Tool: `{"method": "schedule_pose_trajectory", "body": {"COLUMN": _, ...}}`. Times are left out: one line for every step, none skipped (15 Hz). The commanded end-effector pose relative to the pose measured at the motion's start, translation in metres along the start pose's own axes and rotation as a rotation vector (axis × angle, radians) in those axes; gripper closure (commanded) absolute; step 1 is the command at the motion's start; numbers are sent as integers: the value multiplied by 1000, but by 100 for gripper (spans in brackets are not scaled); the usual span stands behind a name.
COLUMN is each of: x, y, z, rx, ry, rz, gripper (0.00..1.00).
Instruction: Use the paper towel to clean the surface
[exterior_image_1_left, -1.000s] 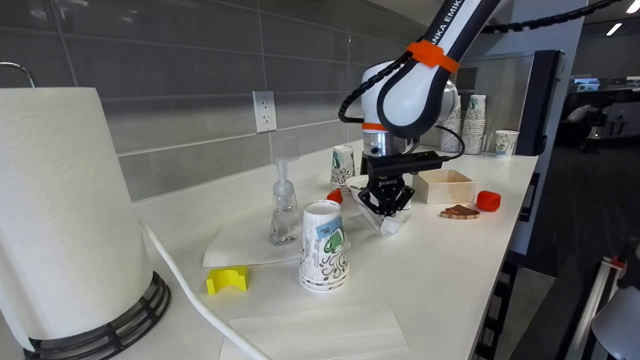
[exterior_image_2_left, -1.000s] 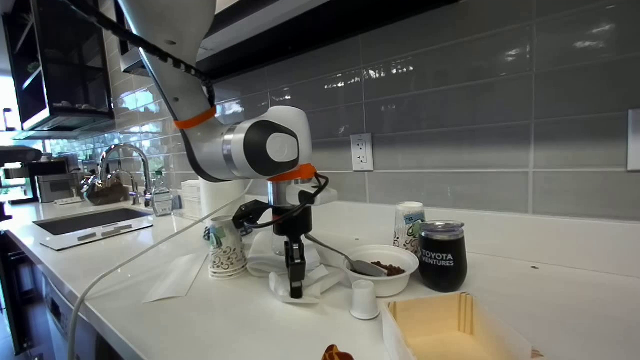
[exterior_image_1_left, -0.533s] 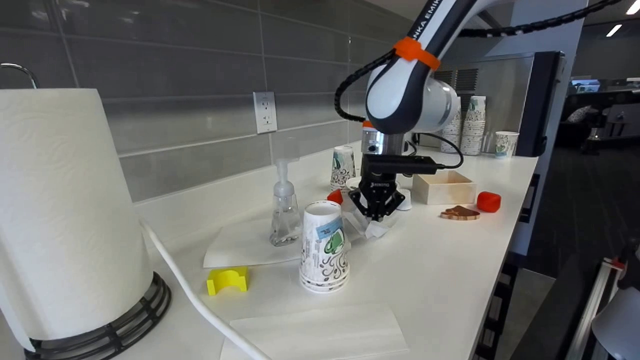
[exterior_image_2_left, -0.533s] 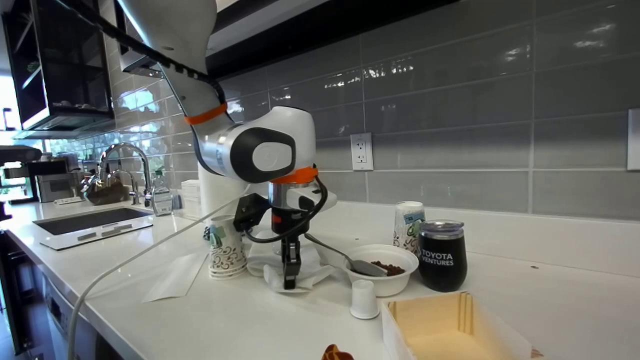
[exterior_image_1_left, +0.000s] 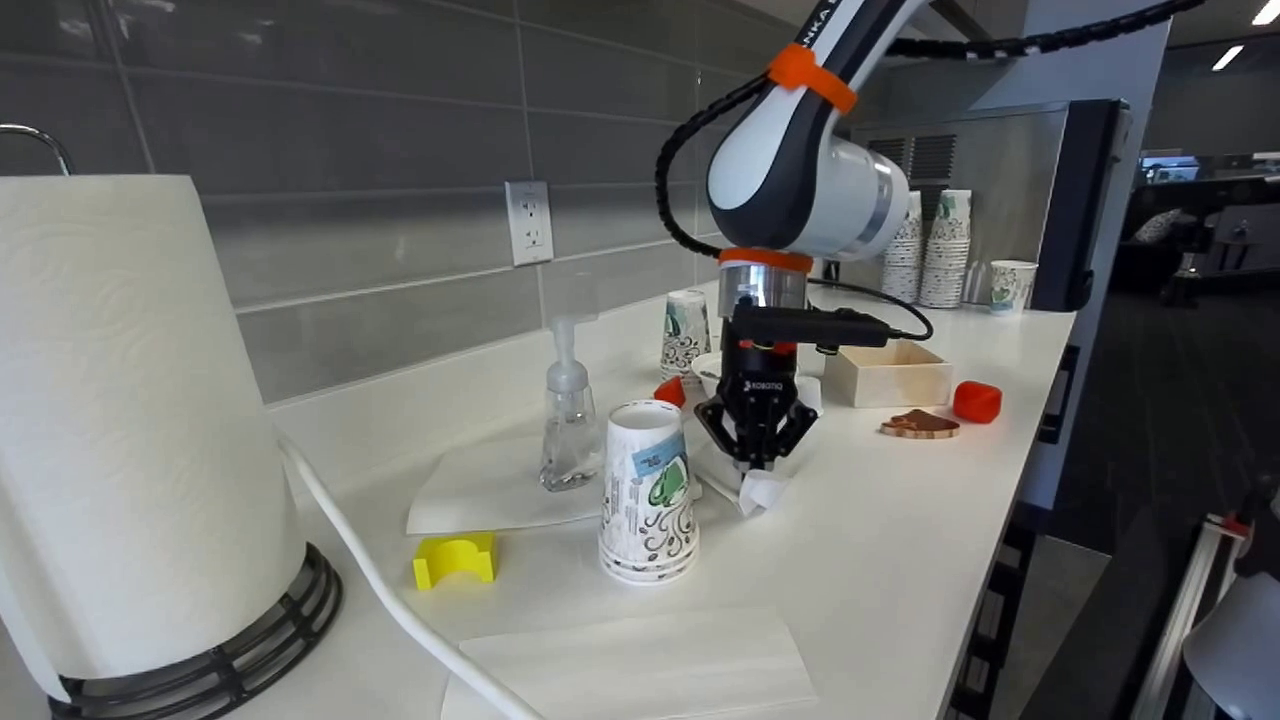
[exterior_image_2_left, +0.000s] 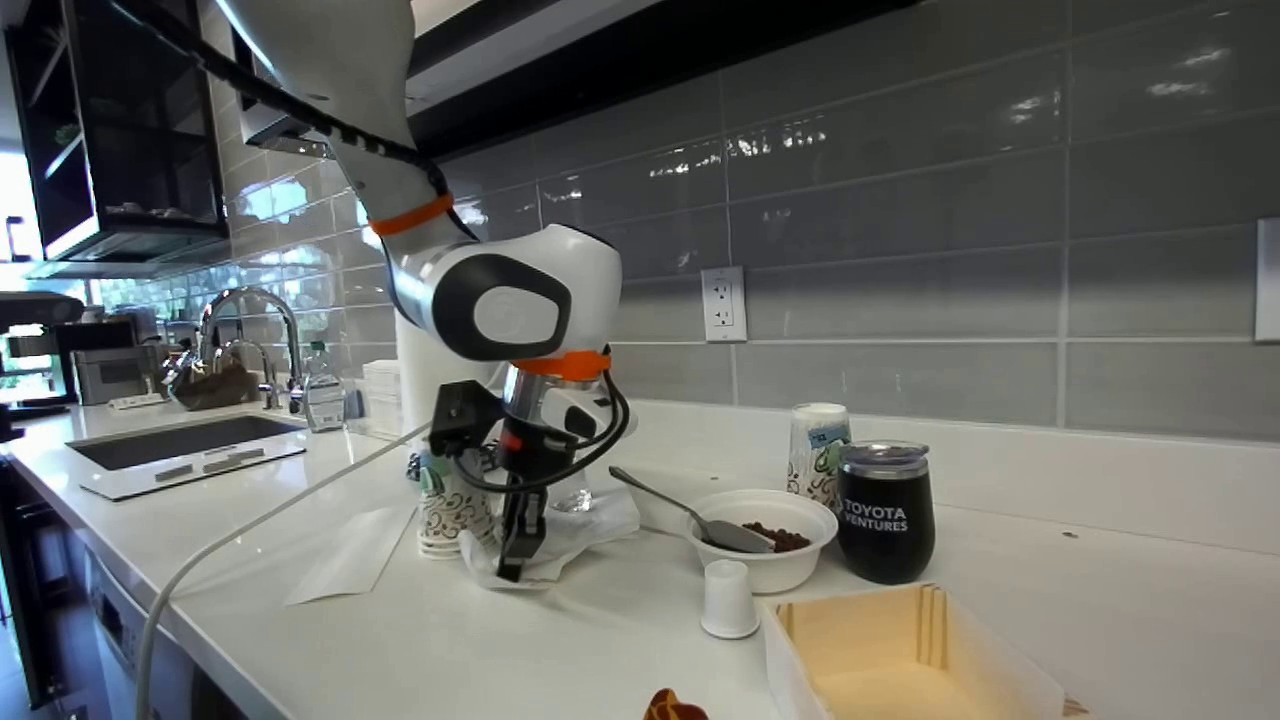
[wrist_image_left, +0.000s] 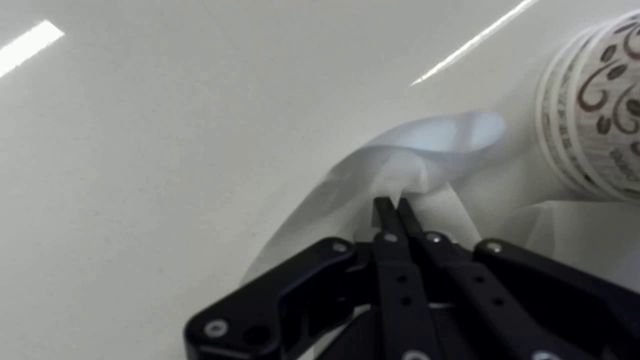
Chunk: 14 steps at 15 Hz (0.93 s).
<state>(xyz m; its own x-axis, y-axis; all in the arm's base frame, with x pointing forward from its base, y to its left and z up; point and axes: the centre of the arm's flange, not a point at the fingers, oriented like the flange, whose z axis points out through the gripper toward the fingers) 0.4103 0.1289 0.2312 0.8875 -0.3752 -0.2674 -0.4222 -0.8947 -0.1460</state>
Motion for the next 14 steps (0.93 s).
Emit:
{"method": "schedule_pose_trajectory", "body": {"x": -7, "y": 40, "z": 18, "rx": -113, "ry": -7, "rz": 102, "gripper": 100}}
{"method": "schedule_pose_trajectory", "body": {"x": -6, "y": 49, "z": 15, "rx": -128, "ry": 5, "rz": 134, "gripper": 100}}
{"method": "schedule_pose_trajectory", "body": {"x": -5, "y": 60, "z": 9, "rx": -152, "ry": 31, "rz": 173, "gripper": 100}}
{"method": "schedule_pose_trajectory", "body": {"x": -4, "y": 69, "z": 5, "rx": -171, "ry": 45, "rz": 204, "gripper": 100}}
{"method": "schedule_pose_trajectory", "body": {"x": -4, "y": 81, "z": -2, "rx": -189, "ry": 75, "rz": 242, "gripper": 100}}
{"method": "schedule_pose_trajectory", "body": {"x": -3, "y": 91, "z": -8, "rx": -202, "ry": 101, "rz": 279, "gripper": 100}}
{"method": "schedule_pose_trajectory", "body": {"x": -2, "y": 100, "z": -12, "rx": -200, "ry": 124, "rz": 306, "gripper": 100}}
{"method": "schedule_pose_trajectory", "body": {"x": -1, "y": 106, "z": -14, "rx": -186, "ry": 132, "rz": 319, "gripper": 100}}
{"method": "schedule_pose_trajectory", "body": {"x": -1, "y": 106, "z": -14, "rx": -149, "ry": 115, "rz": 300, "gripper": 100}}
{"method": "schedule_pose_trajectory", "body": {"x": -2, "y": 105, "z": -12, "rx": -126, "ry": 119, "rz": 294, "gripper": 100}}
{"method": "schedule_pose_trajectory", "body": {"x": -4, "y": 99, "z": -10, "rx": -100, "ry": 124, "rz": 273, "gripper": 100}}
{"method": "schedule_pose_trajectory", "body": {"x": -6, "y": 94, "z": -9, "rx": -83, "ry": 135, "rz": 255, "gripper": 100}}
{"method": "schedule_pose_trajectory", "body": {"x": -10, "y": 85, "z": -6, "rx": -63, "ry": 149, "rz": 228, "gripper": 100}}
{"method": "schedule_pose_trajectory", "body": {"x": -14, "y": 76, "z": -4, "rx": -42, "ry": 161, "rz": 196, "gripper": 100}}
